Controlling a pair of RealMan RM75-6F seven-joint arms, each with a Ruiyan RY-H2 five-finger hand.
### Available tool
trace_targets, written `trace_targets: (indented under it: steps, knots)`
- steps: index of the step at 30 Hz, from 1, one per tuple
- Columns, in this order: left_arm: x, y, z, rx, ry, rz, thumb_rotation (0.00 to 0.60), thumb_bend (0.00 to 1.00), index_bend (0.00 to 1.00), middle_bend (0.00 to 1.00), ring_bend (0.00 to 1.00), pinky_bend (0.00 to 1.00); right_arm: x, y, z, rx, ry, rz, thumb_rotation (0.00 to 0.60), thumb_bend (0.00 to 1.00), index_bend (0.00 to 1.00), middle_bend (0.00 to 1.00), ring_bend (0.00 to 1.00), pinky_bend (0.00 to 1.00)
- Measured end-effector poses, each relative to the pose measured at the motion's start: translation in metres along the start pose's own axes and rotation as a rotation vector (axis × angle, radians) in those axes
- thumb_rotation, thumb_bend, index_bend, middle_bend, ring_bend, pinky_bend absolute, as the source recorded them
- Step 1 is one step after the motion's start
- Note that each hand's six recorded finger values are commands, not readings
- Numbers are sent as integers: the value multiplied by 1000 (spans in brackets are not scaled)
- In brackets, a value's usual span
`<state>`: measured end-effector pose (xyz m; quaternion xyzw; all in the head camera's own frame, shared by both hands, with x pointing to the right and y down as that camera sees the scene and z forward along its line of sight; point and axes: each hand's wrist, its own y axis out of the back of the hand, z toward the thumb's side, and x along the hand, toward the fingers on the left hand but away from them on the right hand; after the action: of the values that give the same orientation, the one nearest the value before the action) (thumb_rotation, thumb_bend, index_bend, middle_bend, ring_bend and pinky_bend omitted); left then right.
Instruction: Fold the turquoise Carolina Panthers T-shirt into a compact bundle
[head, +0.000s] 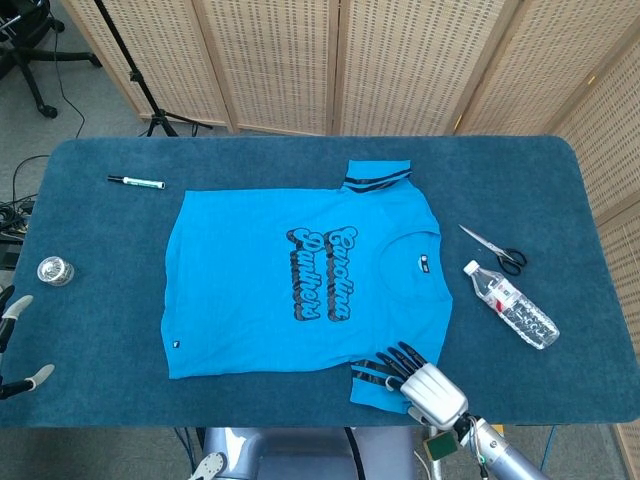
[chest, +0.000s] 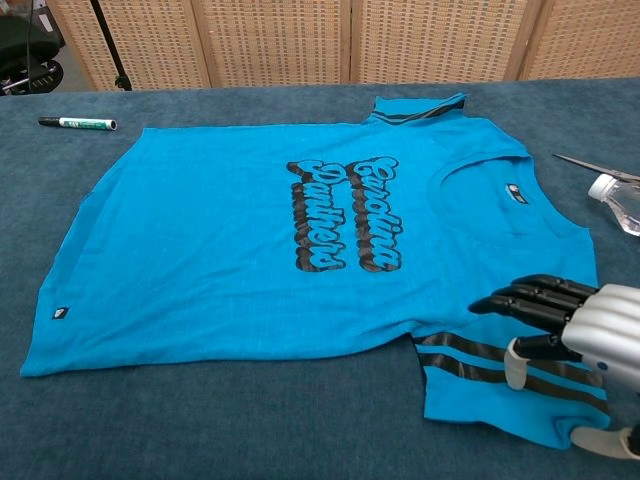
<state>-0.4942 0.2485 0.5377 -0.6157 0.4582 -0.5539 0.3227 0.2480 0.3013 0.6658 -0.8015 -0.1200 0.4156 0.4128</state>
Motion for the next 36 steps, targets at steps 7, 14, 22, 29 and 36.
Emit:
trace_targets:
  steps: [7, 14, 22, 29, 36]
  knots:
    - [0, 0, 0, 2, 0, -1, 600, 105, 0, 0, 0, 0, -5, 0, -2, 2, -5, -3, 600, 260, 407, 79, 0, 0]
    - [0, 0, 0, -1, 1, 0, 600, 105, 0, 0, 0, 0, -7, 0, 0, 6, 4, 2, 600, 348, 467, 86, 0, 0]
    - [0, 1, 0, -4, 0, 2, 600, 105, 0, 0, 0, 0, -10, 0, 3, 0, 10, -1, 600, 440, 504, 90, 0, 0]
    - [0, 1, -1, -6, 1, 1, 600, 105, 0, 0, 0, 0, -13, 0, 4, 0, 13, -8, 600, 440, 569, 96, 0, 0]
    - [0, 1, -1, -4, 1, 1, 600, 105, 0, 0, 0, 0, -14, 2, 6, -8, 22, -34, 600, 440, 609, 96, 0, 0]
